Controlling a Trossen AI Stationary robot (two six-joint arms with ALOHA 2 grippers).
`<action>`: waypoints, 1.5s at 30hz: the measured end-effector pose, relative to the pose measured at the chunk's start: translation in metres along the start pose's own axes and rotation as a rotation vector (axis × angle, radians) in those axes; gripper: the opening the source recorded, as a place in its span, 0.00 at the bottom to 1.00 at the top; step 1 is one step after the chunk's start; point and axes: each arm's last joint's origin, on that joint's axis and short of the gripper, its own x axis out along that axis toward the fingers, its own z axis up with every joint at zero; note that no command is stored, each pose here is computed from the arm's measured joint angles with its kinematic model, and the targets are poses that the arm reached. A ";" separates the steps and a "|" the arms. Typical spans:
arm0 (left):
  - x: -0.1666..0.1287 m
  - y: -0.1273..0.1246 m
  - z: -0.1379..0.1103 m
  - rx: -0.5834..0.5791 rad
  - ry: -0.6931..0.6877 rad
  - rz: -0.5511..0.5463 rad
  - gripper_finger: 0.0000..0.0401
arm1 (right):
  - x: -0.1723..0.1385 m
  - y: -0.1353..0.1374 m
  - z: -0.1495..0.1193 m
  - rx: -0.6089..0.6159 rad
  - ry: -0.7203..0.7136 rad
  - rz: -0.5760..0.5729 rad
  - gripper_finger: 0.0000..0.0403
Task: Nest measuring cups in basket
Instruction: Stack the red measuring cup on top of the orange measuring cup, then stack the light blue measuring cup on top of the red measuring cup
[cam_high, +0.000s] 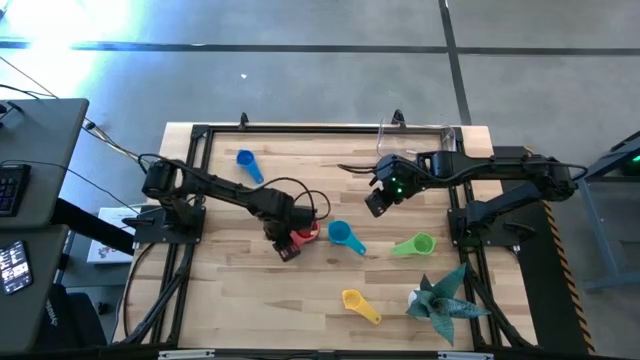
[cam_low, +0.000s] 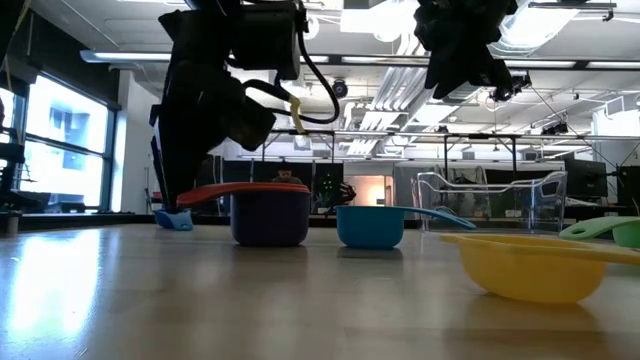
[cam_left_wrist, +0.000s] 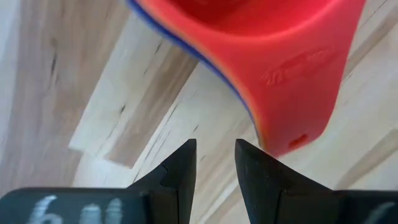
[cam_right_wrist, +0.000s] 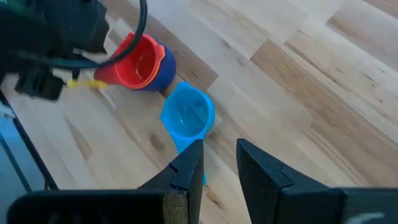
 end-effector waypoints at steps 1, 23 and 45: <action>-0.002 0.001 -0.001 -0.009 0.007 0.004 0.25 | 0.000 0.000 0.000 -0.016 0.001 0.001 0.22; -0.115 0.034 -0.061 0.077 -0.347 0.125 0.25 | 0.000 0.005 0.006 -0.037 -0.078 0.042 0.22; -0.185 0.071 -0.128 0.065 -0.764 0.159 0.25 | 0.052 0.019 0.019 -0.025 -0.064 0.072 0.39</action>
